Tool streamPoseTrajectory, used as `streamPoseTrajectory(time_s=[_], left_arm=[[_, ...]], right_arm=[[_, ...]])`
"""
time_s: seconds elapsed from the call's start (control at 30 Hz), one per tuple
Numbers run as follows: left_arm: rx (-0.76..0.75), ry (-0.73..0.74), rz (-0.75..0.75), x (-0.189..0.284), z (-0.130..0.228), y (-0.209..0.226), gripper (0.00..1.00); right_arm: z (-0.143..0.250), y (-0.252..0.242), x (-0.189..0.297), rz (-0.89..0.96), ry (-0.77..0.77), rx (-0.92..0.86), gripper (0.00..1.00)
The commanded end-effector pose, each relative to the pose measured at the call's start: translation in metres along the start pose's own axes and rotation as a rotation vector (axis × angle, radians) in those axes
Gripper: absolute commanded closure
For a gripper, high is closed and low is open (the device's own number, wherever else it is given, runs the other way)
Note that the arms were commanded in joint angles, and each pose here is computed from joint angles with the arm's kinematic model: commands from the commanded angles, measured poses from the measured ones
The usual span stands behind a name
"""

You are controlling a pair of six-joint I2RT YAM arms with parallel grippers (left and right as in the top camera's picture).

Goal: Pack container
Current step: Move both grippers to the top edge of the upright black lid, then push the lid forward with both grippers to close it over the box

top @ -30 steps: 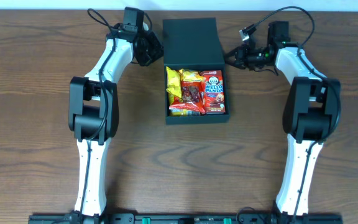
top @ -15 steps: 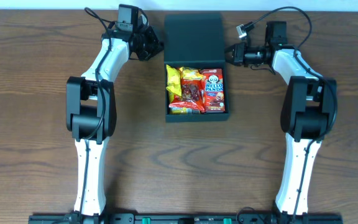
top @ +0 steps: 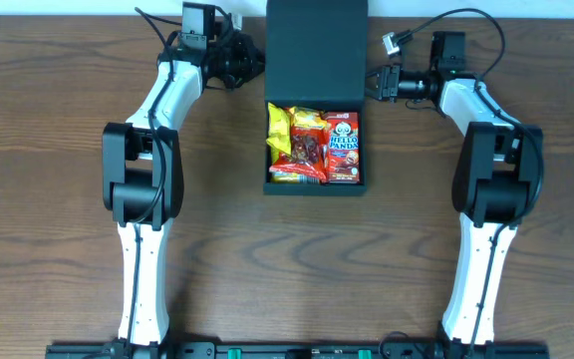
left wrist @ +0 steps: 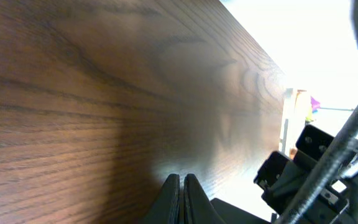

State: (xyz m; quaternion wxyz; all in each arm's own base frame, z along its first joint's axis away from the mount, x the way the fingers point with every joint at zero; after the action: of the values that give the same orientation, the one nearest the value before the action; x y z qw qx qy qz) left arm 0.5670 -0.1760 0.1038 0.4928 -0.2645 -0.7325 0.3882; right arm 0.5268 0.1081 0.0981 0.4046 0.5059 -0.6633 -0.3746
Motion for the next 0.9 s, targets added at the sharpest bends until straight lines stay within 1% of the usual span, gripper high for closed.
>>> streamPoseTrajectory(time_s=[0.0,0.07,0.23,0.33,0.57,0.87], left_arm=[[-0.015,0.047,0.047,-0.007,0.008,-0.003,0.94],[-0.028,0.053,0.059,-0.006,0.009,-0.005,0.94],[-0.046,0.056,0.087,-0.005,0.008,-0.010,0.94],[-0.083,0.056,0.141,-0.002,0.004,-0.021,0.94],[-0.136,0.050,0.202,0.005,-0.004,-0.043,0.94],[-0.207,0.092,0.323,0.018,-0.006,-0.079,0.94]], right_arm=[[0.005,0.021,-0.009,-0.161,0.055,0.027,0.98],[0.002,0.027,-0.008,-0.193,0.062,0.041,0.98],[-0.011,0.033,-0.007,-0.194,0.059,0.054,0.99],[-0.021,0.040,-0.007,-0.196,0.056,0.067,0.99],[-0.039,0.063,-0.004,-0.200,0.051,0.101,0.98],[-0.045,0.092,-0.002,-0.208,0.053,0.125,0.99]])
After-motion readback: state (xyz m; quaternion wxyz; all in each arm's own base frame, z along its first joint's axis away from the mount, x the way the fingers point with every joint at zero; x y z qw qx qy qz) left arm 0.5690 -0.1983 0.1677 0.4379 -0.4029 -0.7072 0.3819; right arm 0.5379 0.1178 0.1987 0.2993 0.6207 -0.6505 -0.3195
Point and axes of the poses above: each gripper's point midway between its finger pads, its own x axis back along the fingers, its own y axis along the line the jaws close on, z = x × y, the point moved 4 cm from there along x, back along the fingers, and after that the axes turned 3 degrees about -x, right-handed, at the moved point
